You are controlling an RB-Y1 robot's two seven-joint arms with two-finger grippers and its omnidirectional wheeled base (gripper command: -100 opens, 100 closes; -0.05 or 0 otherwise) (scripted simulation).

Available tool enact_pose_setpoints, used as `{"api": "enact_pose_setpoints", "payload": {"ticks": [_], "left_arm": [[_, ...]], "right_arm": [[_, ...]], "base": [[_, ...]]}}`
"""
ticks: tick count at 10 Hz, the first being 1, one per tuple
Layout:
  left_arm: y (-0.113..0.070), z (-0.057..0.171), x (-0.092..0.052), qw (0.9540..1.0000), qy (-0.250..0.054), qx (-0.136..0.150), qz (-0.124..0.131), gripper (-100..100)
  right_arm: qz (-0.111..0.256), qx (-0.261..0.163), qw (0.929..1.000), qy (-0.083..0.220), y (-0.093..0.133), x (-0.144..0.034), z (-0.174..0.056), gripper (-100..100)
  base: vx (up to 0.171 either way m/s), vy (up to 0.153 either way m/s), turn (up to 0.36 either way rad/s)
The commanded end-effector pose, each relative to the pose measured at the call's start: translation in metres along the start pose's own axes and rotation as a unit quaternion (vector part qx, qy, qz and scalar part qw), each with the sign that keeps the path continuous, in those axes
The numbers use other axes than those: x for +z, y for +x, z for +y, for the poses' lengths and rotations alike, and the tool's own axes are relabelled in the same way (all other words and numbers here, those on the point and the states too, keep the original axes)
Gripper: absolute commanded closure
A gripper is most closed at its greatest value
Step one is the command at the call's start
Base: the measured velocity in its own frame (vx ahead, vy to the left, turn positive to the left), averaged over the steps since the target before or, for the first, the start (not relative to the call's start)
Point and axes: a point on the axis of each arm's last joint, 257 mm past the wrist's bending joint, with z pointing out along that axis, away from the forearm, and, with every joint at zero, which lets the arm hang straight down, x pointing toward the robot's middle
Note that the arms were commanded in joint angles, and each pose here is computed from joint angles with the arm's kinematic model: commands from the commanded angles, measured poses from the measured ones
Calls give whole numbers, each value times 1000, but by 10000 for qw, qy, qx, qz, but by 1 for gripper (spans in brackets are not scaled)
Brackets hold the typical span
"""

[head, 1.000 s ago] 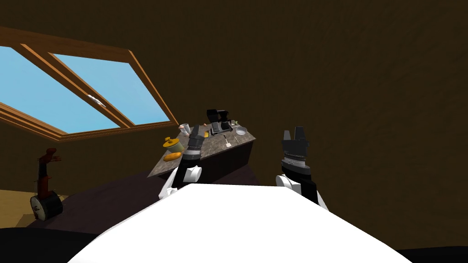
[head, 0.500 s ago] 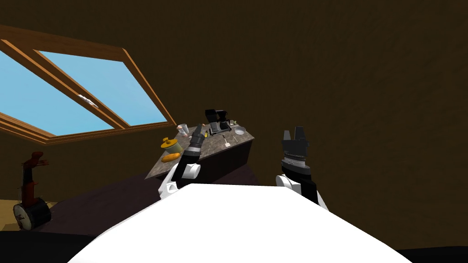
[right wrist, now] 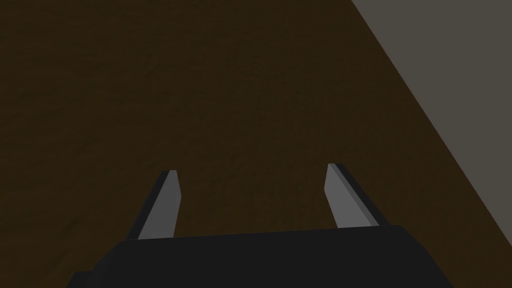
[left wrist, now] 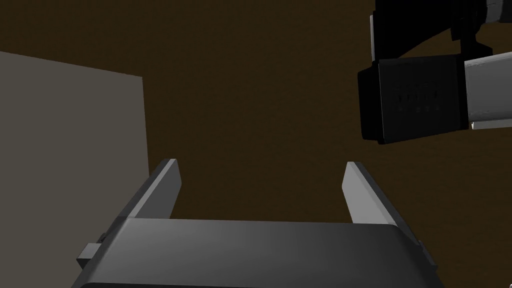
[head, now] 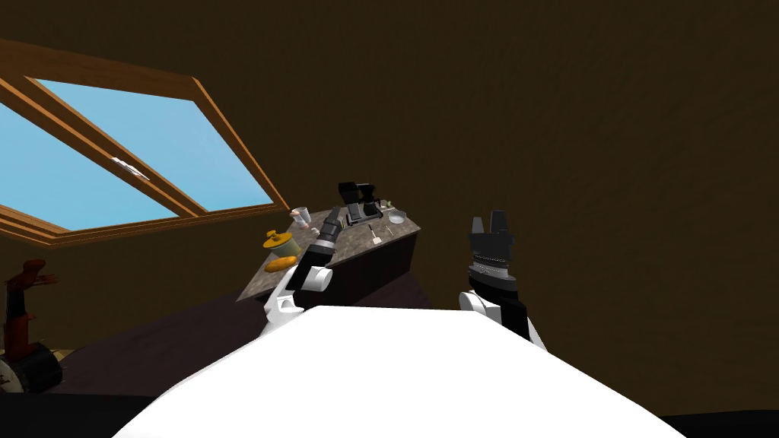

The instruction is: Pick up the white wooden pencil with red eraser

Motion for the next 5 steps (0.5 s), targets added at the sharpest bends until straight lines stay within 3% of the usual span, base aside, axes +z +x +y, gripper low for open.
{"api": "enact_pose_setpoints", "payload": {"ticks": [1,2,4,5], "left_arm": [[1,10,0,9998,-193,17,39,-100],[-1,16,9,9995,-281,128,117,-100],[0,26,8,9987,-478,129,150,-100],[-2,32,16,9978,-574,239,229,-100]], "right_arm": [[0,0,10000,0,0,0,0,0],[0,0,10000,0,0,0,0,0],[0,0,10000,0,0,0,0,0],[0,0,10000,0,0,0,0,0]], "base": [[-9,1,4],[-14,-5,-90],[-11,0,-27],[-12,-7,-106]]}}
